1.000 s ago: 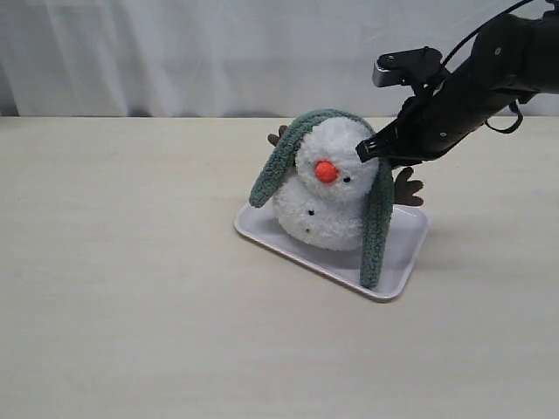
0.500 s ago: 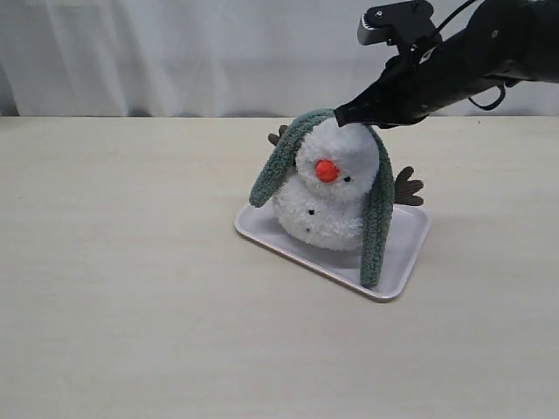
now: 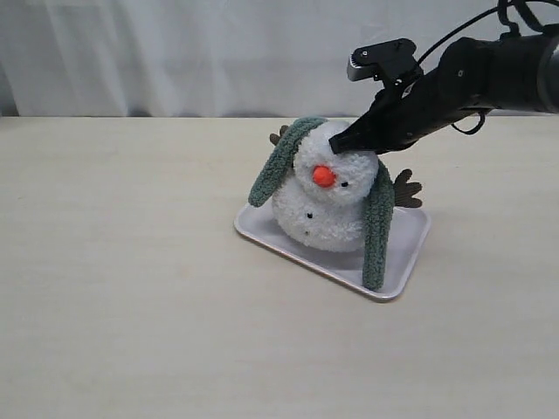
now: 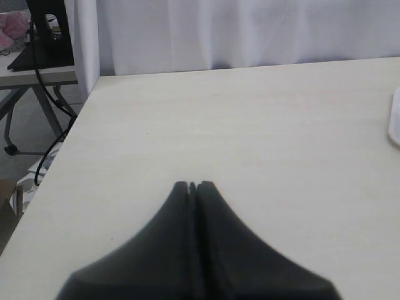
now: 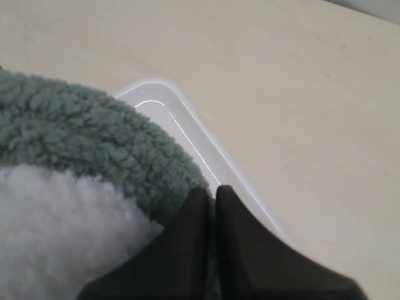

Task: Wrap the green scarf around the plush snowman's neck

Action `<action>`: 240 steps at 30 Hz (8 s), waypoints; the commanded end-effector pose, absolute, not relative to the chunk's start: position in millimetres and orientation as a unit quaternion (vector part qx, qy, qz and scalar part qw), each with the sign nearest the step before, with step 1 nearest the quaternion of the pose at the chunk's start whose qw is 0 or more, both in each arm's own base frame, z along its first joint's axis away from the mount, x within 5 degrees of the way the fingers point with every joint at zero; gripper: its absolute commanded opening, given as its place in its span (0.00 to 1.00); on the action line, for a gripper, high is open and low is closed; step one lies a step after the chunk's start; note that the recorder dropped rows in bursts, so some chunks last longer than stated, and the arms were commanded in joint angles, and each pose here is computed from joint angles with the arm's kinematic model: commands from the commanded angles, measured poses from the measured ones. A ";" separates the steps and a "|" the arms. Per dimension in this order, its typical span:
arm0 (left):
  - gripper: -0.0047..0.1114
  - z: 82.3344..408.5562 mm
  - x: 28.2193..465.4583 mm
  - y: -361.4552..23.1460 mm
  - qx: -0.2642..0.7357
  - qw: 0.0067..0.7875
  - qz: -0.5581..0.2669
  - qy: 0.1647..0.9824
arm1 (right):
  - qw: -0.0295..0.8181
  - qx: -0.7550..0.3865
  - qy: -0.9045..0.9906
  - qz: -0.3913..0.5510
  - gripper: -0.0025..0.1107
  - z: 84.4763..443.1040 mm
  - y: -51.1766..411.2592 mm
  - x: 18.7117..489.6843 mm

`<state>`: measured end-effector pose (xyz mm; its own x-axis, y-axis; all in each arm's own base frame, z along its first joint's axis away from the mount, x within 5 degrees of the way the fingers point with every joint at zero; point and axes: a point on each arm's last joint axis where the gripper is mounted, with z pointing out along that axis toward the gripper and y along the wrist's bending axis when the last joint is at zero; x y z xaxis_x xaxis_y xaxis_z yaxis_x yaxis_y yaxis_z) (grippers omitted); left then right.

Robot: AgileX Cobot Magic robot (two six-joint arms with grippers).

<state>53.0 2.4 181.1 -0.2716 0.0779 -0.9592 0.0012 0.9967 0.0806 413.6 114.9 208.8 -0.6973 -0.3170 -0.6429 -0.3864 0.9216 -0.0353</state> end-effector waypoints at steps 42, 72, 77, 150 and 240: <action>0.04 181.4 53.2 2.3 0.024 0.606 0.031 0.794 | 0.448 -0.182 0.864 0.141 0.06 258.3 194.4 386.2; 0.04 181.2 53.2 2.3 0.024 0.605 0.031 0.795 | 0.253 -0.227 0.937 0.086 0.06 217.0 192.3 390.3; 0.04 181.2 53.2 2.3 0.024 0.605 0.031 0.795 | 0.253 -0.227 0.937 0.086 0.06 218.7 192.3 390.4; 0.04 181.4 53.2 2.3 0.024 0.606 0.031 0.794 | 0.241 -0.231 0.939 0.082 0.37 318.2 167.3 329.8; 0.04 181.2 53.2 2.3 0.024 0.605 0.031 0.795 | 0.370 0.059 0.894 0.244 0.06 93.4 231.6 328.1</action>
<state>53.0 2.4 181.1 -0.2716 0.0776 -0.9593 0.0011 0.9968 0.0803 328.2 233.5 91.3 -0.7049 0.2906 -0.6471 -0.0841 0.8716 0.4829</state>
